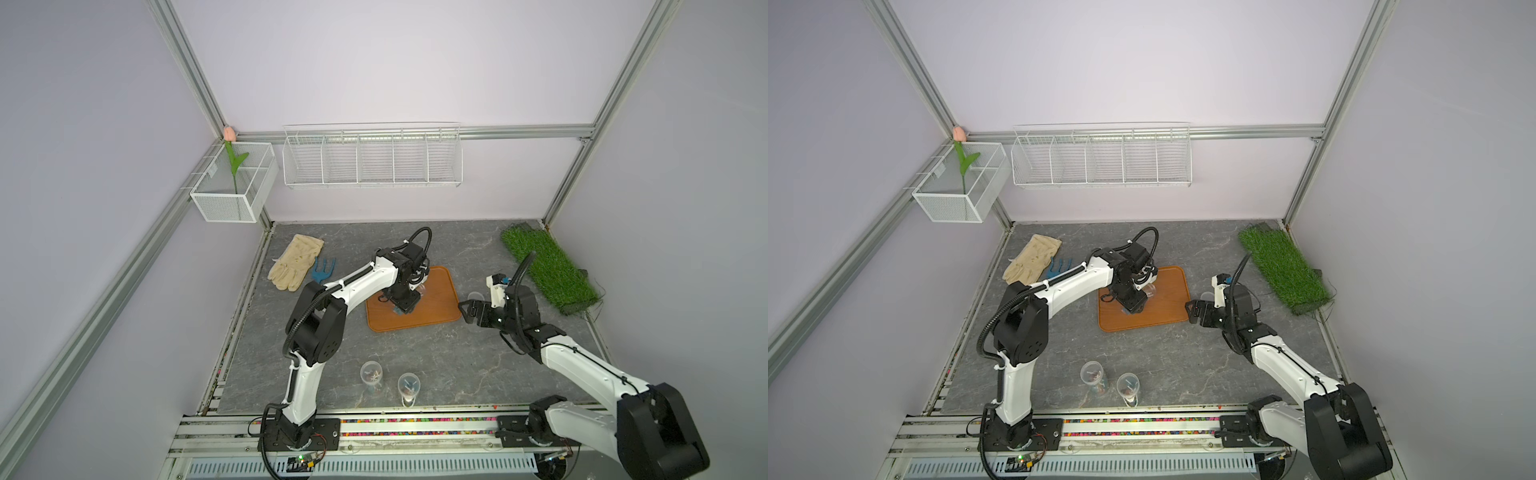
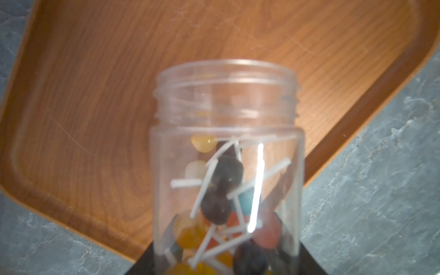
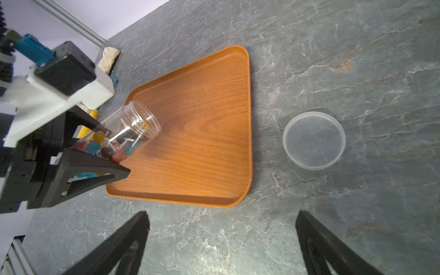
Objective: Pour the candies out of the jar
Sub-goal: 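Pour the candies out of the jar onto the tray.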
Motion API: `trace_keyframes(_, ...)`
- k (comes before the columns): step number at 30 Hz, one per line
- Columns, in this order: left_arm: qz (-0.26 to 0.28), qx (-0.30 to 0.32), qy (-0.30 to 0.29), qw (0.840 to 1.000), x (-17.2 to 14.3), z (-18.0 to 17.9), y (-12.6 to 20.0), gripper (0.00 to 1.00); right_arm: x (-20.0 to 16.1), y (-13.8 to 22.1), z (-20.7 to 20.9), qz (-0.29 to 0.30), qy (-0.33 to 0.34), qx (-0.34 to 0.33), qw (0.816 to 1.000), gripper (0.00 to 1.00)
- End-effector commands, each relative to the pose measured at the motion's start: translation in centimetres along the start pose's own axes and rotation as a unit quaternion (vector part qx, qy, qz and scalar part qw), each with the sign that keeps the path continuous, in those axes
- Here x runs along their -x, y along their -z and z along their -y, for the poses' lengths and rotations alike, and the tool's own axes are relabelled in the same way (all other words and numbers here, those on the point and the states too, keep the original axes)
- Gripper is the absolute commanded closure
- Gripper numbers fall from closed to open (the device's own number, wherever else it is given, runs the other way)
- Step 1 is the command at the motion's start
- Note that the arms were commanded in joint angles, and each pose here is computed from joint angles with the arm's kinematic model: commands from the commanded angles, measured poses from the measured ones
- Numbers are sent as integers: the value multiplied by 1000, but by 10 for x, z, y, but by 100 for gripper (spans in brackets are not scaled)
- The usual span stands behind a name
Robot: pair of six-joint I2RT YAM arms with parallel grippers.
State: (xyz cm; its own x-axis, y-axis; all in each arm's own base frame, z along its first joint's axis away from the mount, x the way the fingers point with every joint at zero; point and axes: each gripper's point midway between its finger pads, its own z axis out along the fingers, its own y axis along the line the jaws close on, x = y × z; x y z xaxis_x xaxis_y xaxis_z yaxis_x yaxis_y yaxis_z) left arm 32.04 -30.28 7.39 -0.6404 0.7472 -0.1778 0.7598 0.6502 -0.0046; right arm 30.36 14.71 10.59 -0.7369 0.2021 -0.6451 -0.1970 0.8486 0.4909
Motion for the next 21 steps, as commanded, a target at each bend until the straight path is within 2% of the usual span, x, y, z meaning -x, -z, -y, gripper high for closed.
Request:
trace_keyframes(1, -43, 32, -24, 998, -9, -8, 9, 53, -2, -7, -9, 4, 17, 32, 999, 1)
trace_keyframes(6, -65, 64, -31, 995, -8, -15, 15, 53, -9, -17, -8, -11, 17, 42, 999, 1)
trace_keyframes(13, -95, 138, -87, 982, -8, -14, 21, 53, -20, -25, -1, -17, 4, 39, 999, 1)
trace_keyframes(21, -119, 238, -167, 949, -6, -10, 23, 53, -34, -24, 6, -29, -12, 32, 999, 1)
